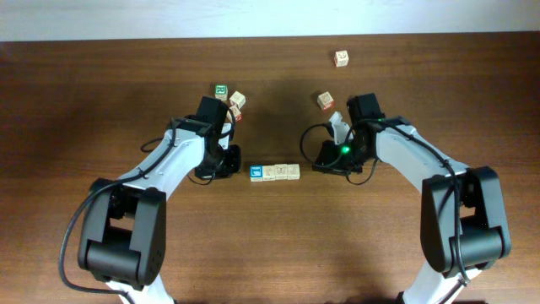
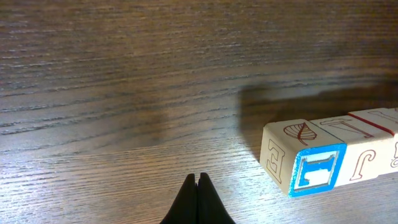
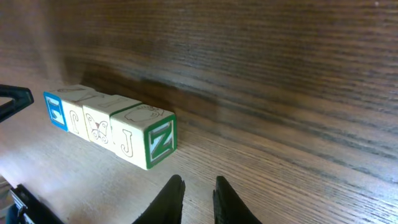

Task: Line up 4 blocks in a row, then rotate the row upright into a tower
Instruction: 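Squeeze the row ends again with both grippers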

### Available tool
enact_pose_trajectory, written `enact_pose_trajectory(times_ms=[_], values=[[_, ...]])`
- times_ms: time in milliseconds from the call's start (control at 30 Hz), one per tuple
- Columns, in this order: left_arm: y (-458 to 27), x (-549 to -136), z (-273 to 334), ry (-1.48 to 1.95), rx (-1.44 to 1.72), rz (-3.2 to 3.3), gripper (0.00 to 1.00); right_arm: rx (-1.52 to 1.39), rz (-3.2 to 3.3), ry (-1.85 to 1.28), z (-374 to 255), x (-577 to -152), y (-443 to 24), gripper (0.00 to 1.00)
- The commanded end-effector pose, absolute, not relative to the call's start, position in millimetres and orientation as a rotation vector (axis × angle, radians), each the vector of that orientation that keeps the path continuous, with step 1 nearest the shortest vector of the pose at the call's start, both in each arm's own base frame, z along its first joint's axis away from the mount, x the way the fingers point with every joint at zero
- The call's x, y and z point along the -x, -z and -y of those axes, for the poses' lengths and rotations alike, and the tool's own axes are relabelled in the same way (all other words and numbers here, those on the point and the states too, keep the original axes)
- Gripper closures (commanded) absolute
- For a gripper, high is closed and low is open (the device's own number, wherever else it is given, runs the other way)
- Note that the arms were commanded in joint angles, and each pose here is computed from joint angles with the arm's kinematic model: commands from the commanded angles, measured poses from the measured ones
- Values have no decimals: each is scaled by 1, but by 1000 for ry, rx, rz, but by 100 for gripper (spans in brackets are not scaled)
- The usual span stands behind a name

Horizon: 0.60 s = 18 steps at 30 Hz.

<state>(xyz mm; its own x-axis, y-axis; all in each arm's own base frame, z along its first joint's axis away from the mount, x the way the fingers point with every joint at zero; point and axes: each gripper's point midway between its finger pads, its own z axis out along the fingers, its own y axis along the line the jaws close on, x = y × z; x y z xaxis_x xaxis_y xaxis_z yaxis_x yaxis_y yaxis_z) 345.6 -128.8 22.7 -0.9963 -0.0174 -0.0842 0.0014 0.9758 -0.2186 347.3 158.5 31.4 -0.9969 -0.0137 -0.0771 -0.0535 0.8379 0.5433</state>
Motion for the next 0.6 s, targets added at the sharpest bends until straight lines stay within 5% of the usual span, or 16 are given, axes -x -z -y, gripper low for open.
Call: enact_pose_trajectory(times_ms=[0, 133, 567], values=[[-18, -342, 134, 361, -15, -3051, 100, 41, -2945, -905, -162, -345, -31, 86], [-21, -344, 146, 457, -26, -3032, 100, 44, -2966, -898, -169, -342, -24, 96], [-13, -346, 150, 487, 2, -3040, 100, 54, -2960, -849, -186, -345, -17, 95]])
